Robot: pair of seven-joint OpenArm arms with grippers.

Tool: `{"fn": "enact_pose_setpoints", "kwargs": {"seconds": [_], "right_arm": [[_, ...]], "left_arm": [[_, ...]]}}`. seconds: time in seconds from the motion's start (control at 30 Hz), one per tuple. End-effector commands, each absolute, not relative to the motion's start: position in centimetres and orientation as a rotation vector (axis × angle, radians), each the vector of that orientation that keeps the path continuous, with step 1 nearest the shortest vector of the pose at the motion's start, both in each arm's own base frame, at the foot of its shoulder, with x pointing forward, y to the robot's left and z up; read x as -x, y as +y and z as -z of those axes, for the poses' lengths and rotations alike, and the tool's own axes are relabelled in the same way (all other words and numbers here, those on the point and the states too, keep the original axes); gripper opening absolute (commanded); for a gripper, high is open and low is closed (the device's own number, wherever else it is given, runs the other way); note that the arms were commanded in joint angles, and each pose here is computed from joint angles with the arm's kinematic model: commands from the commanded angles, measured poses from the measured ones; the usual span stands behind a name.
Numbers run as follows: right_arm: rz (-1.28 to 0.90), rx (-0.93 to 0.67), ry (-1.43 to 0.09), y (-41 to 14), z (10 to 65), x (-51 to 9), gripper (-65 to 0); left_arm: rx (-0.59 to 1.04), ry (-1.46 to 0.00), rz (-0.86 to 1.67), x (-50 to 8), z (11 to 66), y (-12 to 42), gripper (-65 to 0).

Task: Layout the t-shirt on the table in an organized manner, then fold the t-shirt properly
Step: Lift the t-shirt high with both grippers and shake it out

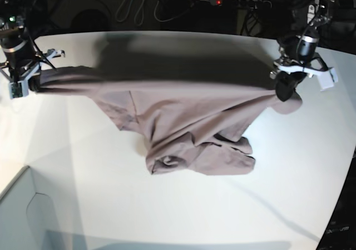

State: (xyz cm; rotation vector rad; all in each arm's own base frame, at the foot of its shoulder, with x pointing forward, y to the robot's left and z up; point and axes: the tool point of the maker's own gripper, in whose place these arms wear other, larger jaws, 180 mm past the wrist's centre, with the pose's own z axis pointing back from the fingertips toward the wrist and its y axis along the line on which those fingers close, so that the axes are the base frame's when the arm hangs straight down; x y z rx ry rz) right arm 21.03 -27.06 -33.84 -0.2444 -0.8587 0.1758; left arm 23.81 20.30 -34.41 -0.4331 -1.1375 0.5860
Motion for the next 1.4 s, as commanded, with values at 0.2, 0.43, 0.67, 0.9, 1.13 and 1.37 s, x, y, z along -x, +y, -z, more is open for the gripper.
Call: {"fn": "enact_pose_setpoints", "kwargs": {"seconds": [0.2,0.43,0.67,0.9,1.13,1.37], "right_arm": [[-0.192,0.232,-1.036,-25.3,30.7,-22.7,-65.0],[-0.192,0.232,-1.268,-24.3,25.0,-29.0,-65.0],[-0.169,0.276,-1.556,-24.4,15.5,-35.0,-65.0],[-0.154,0.316,-1.77,-24.6,7.5,-37.4,-65.0],[-0.153,0.352,-1.883,-25.0,3.3,-37.7,-65.0],[-0.184,0.38,-2.051,-24.7,-0.5,-36.7,-65.0]], "left_arm": [[0.378,-1.324,-0.655,-24.3,29.4,23.9,-64.9],[0.439,-1.542,-0.567,-30.5,22.6,24.3,-64.9],[0.353,-1.774,-0.166,-36.8,13.3,21.0,-64.9],[0.311,-1.943,0.091,-40.0,5.5,18.0,-64.9],[0.26,-2.108,0.173,-39.8,-1.7,18.6,-64.9],[0.246,-2.171,0.244,-38.1,-4.1,17.8,-64.9]]}}
